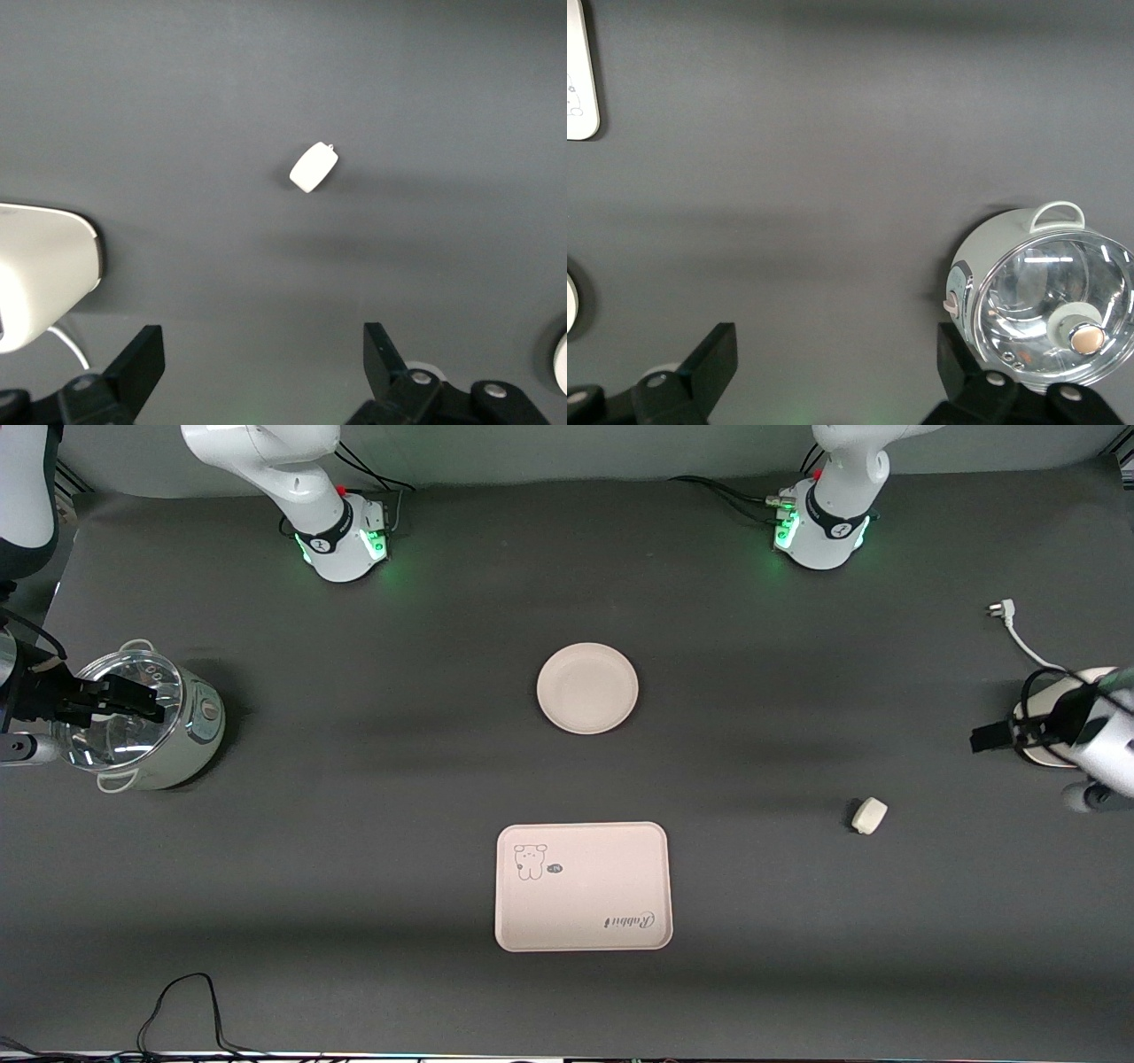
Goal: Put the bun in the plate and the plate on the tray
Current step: 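Lower the left gripper onto the white bun and grasp it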
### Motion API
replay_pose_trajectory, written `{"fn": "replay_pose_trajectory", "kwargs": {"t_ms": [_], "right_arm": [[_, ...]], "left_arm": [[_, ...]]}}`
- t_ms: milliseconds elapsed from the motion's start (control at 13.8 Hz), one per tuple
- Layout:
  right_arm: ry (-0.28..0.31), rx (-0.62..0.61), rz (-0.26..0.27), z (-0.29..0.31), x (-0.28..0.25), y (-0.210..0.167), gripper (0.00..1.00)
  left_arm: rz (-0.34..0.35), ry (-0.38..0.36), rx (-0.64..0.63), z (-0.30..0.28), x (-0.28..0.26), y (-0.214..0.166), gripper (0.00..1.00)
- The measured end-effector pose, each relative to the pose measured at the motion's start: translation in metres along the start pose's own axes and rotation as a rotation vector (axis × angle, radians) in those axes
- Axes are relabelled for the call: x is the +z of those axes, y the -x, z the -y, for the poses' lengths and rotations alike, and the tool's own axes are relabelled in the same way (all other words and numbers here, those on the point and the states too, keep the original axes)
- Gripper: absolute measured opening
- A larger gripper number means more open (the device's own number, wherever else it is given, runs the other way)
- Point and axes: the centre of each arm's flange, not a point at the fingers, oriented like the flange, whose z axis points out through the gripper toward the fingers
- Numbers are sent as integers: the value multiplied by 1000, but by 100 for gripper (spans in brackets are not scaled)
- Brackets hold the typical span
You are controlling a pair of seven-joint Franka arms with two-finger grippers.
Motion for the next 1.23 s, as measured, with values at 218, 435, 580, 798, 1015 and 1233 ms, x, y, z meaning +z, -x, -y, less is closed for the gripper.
{"fn": "replay_pose_trajectory", "kwargs": {"t_ms": [218,435,580,798,1015,1233], "right_arm": [[0,0,0,0,0,0,100],[0,0,0,0,0,0,100],[0,0,0,0,0,0,100],[0,0,0,0,0,0,100],[0,0,0,0,0,0,100],[0,0,1,0,0,0,100]], "left_arm": [[6,-6,34,-16,38,-29,100],[-4,-1,57,-28,88,-50,100],[-14,5,66,-32,126,-55,100],[-42,17,78,-38,186,-53,100],[-43,36,81,-40,240,-53,100],[-40,60,75,-39,288,-60,100]]}}
